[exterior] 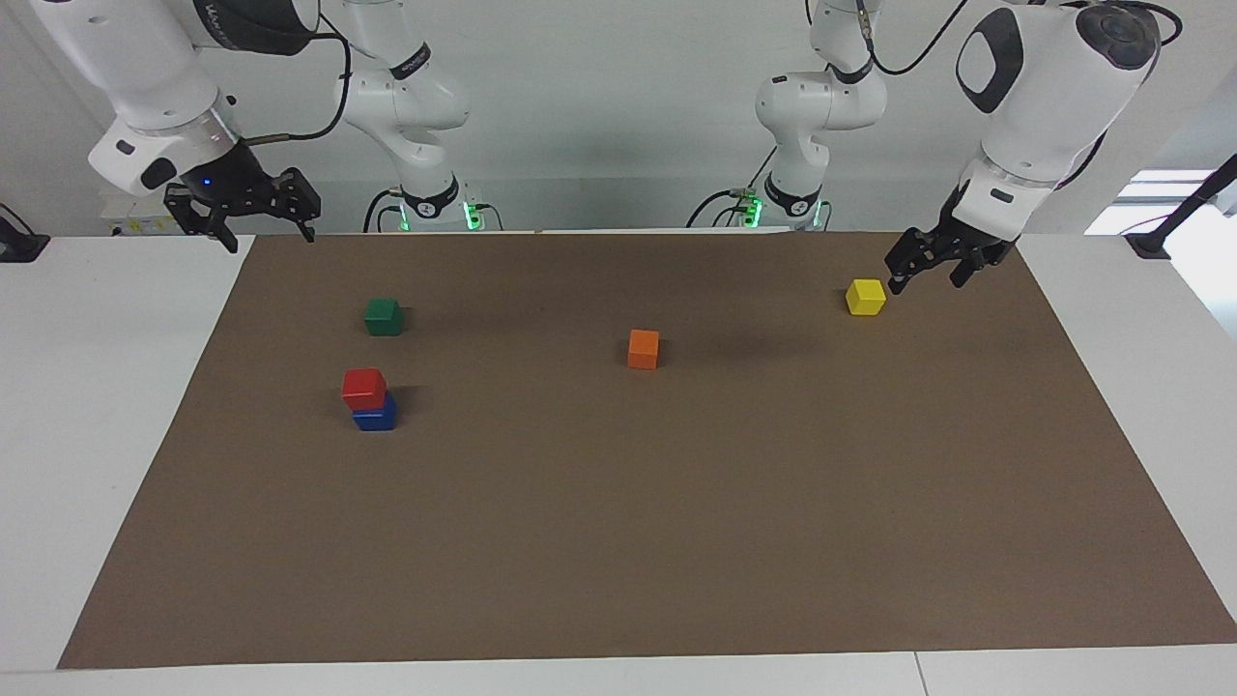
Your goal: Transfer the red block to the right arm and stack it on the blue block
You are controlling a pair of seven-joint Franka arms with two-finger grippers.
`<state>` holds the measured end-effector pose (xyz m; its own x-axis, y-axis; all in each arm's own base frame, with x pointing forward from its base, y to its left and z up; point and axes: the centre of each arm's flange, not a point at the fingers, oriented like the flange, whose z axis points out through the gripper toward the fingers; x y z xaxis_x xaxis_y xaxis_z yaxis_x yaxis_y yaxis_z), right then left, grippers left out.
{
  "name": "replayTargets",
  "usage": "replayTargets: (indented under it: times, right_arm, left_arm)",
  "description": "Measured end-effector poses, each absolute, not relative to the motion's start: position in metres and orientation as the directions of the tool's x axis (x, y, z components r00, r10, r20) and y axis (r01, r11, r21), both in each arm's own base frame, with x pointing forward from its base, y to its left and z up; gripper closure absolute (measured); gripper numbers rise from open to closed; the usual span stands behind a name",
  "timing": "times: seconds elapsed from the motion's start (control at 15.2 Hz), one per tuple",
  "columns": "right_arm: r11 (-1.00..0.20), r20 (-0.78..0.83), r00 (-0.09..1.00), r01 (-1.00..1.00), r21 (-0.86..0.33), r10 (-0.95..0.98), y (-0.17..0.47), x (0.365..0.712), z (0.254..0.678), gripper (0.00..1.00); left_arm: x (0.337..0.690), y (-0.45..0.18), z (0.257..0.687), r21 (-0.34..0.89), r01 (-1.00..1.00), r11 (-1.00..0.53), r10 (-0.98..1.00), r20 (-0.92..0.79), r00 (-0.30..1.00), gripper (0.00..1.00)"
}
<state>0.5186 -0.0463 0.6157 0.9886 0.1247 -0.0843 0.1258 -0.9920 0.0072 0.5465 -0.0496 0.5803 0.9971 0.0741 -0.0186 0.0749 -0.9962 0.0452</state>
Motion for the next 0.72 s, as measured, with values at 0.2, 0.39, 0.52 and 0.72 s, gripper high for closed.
replayTargets:
  times: [0.2, 0.39, 0.52, 0.72]
  right_arm:
    - [-0.992, -0.064, 0.990, 0.123, 0.011, 0.122, -0.048, 0.523, 0.626, 0.00]
    - [-0.993, -0.062, 0.991, 0.117, 0.011, 0.116, -0.050, 0.522, 0.630, 0.00]
    - [-0.993, -0.061, 0.992, 0.115, 0.011, 0.114, -0.052, 0.522, 0.631, 0.00]
    - [-0.993, -0.060, 0.992, 0.114, 0.011, 0.114, -0.052, 0.522, 0.631, 0.00]
  left_arm:
    - [0.546, -0.050, 0.580, 0.045, 0.075, -0.996, 0.074, -0.019, 0.997, 0.00]
    - [0.546, -0.050, 0.580, 0.045, 0.075, -0.996, 0.074, -0.019, 0.997, 0.00]
    - [0.546, -0.050, 0.580, 0.045, 0.075, -0.996, 0.074, -0.019, 0.997, 0.00]
    - [0.546, -0.050, 0.580, 0.045, 0.075, -0.996, 0.074, -0.019, 0.997, 0.00]
